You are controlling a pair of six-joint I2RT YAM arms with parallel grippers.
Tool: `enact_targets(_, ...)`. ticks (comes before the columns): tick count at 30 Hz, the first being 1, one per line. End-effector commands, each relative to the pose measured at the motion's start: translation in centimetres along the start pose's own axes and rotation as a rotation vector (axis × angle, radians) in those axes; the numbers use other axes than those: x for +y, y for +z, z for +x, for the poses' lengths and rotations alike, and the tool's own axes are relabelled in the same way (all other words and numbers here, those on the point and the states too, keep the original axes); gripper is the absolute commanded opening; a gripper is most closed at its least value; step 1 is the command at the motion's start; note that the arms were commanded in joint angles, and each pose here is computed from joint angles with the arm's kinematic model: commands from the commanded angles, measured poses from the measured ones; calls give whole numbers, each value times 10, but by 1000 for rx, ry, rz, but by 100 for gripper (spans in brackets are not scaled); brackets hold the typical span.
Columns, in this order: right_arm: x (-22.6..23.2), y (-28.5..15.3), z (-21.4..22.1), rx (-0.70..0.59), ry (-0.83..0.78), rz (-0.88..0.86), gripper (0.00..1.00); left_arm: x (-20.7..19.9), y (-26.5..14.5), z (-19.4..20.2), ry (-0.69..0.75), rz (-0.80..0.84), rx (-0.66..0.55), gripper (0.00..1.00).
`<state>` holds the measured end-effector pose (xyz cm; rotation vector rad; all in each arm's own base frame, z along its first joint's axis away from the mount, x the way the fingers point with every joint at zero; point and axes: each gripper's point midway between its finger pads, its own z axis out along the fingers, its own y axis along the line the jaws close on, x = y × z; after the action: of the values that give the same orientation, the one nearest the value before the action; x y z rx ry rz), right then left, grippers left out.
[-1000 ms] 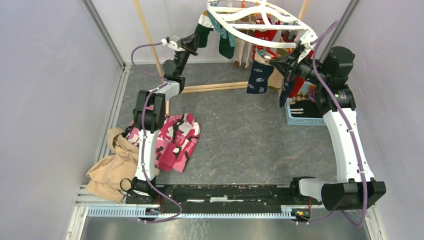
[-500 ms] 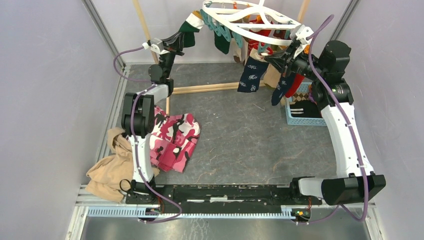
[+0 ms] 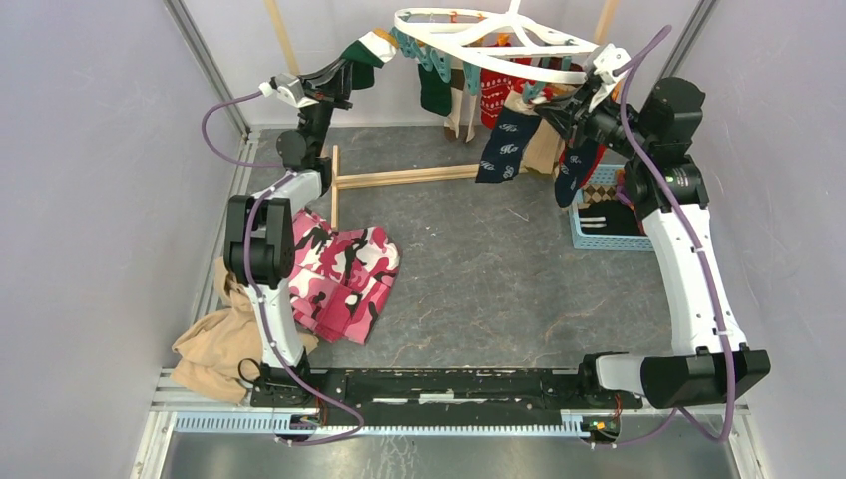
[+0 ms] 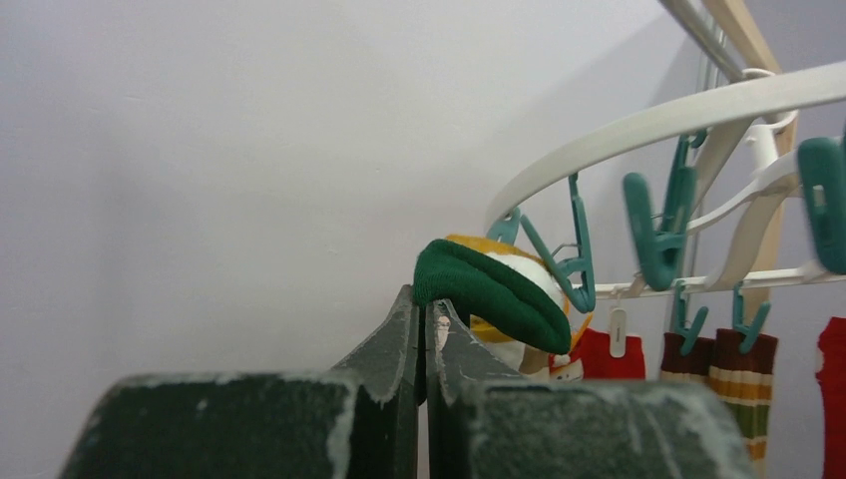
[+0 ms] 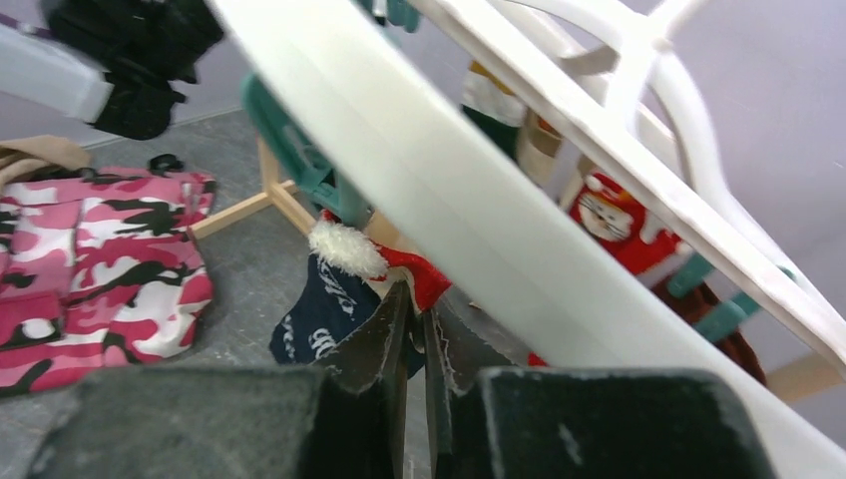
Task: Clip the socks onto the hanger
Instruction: Rotate the hanger at the clothesline.
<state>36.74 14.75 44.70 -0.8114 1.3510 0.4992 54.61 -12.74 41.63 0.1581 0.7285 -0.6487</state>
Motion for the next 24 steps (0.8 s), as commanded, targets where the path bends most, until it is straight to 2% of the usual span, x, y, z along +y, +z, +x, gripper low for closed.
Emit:
enact_targets(1,-33,-21,-14,2,-44,166,14,-36,9,-56,-12,124,-115,2)
enact_targets(10,-69,-49,9,52,-20,276,16,-73,10,-74,-76,223,-99,2)
enact_targets(18,-52,-57,16,80,-82,223,37,-98,4,-62,-113,263,-45,2)
enact_targets(24,-44,-78,23,130,-113,216,59,-114,-1,-56,-133,288,-25,2)
